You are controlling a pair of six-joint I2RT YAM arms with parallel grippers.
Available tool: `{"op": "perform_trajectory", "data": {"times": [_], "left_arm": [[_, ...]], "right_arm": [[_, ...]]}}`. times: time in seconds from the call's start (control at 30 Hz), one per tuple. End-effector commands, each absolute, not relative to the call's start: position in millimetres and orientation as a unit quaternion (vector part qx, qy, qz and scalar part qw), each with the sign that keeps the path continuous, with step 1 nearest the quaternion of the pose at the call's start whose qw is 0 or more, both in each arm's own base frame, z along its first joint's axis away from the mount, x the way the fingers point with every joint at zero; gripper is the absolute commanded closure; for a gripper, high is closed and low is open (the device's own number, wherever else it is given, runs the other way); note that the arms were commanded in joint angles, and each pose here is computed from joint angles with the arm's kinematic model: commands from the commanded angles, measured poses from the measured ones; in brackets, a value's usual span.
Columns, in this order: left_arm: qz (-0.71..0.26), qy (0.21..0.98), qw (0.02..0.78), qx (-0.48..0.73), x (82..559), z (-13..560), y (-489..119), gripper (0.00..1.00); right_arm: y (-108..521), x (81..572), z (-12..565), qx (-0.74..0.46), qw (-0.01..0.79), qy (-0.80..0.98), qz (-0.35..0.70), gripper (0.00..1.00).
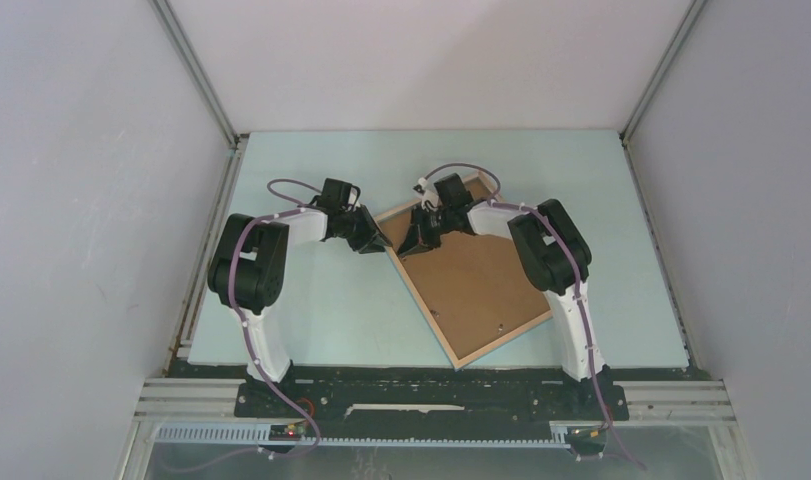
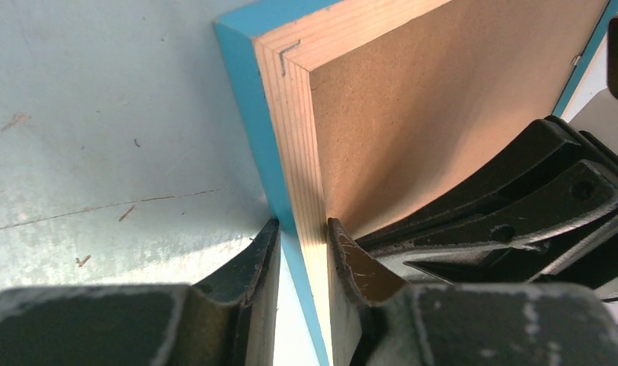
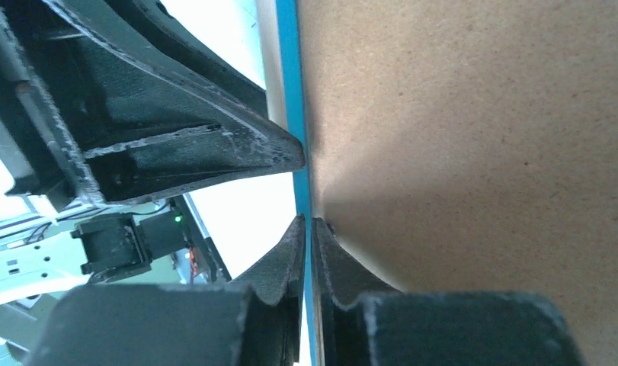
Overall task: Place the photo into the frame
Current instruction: Install the photo frame at the center of the board.
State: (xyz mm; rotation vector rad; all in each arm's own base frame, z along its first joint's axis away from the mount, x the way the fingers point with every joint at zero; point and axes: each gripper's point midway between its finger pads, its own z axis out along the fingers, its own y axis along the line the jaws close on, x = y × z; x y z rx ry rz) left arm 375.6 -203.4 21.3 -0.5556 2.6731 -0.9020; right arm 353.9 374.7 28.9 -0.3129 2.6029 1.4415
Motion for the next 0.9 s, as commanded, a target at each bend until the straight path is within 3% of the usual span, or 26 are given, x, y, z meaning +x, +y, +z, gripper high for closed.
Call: {"op": "perform_trajectory", "data": {"times": [0.0,0.2,0.4,0.5,0.53,0.6,0.73,0.87], "left_arm": [[-0.232,0.937,0.144,-0.219,380.3,-12.2,-167.9,1.00],[-0.235,0.937,0.142,-0.218,379.6,-12.7,-169.0,1.00],[-0.239,0.936,0.143,-0.217,379.5,-12.3,-170.1,1.00],[-0.241,0.935,0.143,-0.217,379.5,-12.3,-170.4,1.00],[-0.241,0.935,0.143,-0.217,379.4,-12.2,-170.5,1.00],[-0.241,0.934,0.146,-0.217,379.4,-10.9,-170.2,1.00],[-0.241,0.934,0.150,-0.217,379.0,-9.7,-169.6,1.00],[-0.241,0.933,0.152,-0.218,379.0,-9.7,-169.2,1.00]], "right_arm": [[380.0,357.0,56.9,-0.121,0.058,0.859,0.495,0.86],[381.7,374.7,100.9,-0.145,0.102,0.855,0.487,0.77],[349.3,358.6,59.2,-0.113,0.094,0.896,0.420,0.75],[343.4,354.4,49.6,-0.110,0.095,0.898,0.415,0.56],[344.4,354.7,48.4,-0.111,0.094,0.898,0.414,0.54],[347.7,354.4,45.0,-0.105,0.079,0.897,0.421,0.57],[354.1,348.3,32.8,-0.086,0.054,0.897,0.431,0.78],[358.7,343.4,17.4,-0.079,0.046,0.898,0.431,0.79]]}}
